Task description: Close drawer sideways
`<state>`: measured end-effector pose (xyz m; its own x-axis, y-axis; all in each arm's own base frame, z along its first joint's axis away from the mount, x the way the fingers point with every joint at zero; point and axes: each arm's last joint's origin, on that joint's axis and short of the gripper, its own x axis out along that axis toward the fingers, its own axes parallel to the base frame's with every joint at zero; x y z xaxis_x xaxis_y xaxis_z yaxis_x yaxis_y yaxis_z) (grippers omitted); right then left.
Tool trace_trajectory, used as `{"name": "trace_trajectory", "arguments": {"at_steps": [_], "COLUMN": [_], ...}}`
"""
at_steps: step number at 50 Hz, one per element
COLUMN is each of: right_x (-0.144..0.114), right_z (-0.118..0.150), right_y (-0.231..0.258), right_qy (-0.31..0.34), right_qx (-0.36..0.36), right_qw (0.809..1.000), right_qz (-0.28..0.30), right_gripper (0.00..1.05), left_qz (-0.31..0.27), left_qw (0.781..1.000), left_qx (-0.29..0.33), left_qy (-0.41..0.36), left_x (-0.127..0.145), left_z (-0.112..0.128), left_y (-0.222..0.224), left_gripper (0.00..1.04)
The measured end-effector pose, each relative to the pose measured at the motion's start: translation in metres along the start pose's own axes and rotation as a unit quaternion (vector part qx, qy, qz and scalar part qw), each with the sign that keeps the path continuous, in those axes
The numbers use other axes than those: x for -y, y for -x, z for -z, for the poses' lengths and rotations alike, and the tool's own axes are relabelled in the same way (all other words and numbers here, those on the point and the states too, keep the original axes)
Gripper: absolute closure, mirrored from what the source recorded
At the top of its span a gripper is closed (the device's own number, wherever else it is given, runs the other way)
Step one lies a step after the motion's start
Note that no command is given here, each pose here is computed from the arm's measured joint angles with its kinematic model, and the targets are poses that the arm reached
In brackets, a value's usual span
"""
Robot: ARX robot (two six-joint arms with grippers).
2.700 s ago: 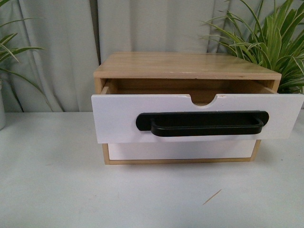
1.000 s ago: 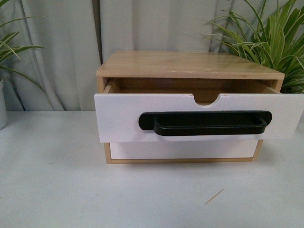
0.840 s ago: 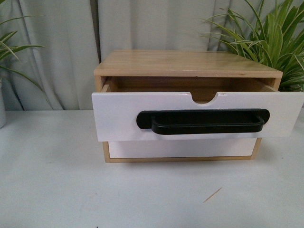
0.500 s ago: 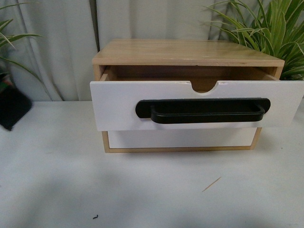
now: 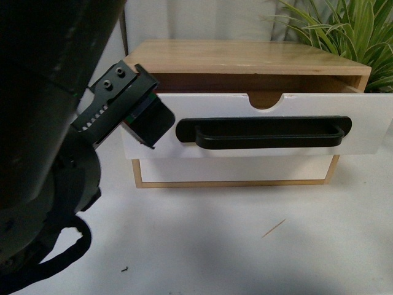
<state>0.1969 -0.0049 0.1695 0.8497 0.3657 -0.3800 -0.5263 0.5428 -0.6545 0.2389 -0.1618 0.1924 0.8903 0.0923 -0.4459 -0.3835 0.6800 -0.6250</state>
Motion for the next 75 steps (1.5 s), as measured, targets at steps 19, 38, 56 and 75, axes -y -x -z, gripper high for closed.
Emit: {"name": "trace_trajectory", "arguments": {"at_steps": [19, 38, 56, 75], "right_x": [-0.004, -0.012, 0.005, 0.021], "right_z": [-0.02, -0.033, -0.046, -0.055], "right_y": [-0.021, -0.042, -0.074, -0.108], "right_qy": [0.052, 0.075, 0.076, 0.056], "right_qx": [0.019, 0.027, 0.023, 0.011], "right_qw": [0.998, 0.997, 0.997, 0.998], "right_qz": [-0.015, -0.019, -0.007, 0.001], "right_gripper": [0.09, 0.09, 0.09, 0.09], "left_qz": [0.022, 0.023, 0.025, 0.045], "left_qw": [0.999, 0.998, 0.998, 0.997], "left_qx": [-0.025, -0.033, -0.033, -0.025], "left_qy": [-0.023, -0.042, -0.052, -0.056], "left_x": [0.016, 0.019, 0.024, 0.041], "left_z": [0.009, 0.008, 0.004, -0.008], "left_y": [-0.007, -0.016, -0.026, -0.036], "left_gripper": [0.06, 0.06, 0.06, 0.06]}}
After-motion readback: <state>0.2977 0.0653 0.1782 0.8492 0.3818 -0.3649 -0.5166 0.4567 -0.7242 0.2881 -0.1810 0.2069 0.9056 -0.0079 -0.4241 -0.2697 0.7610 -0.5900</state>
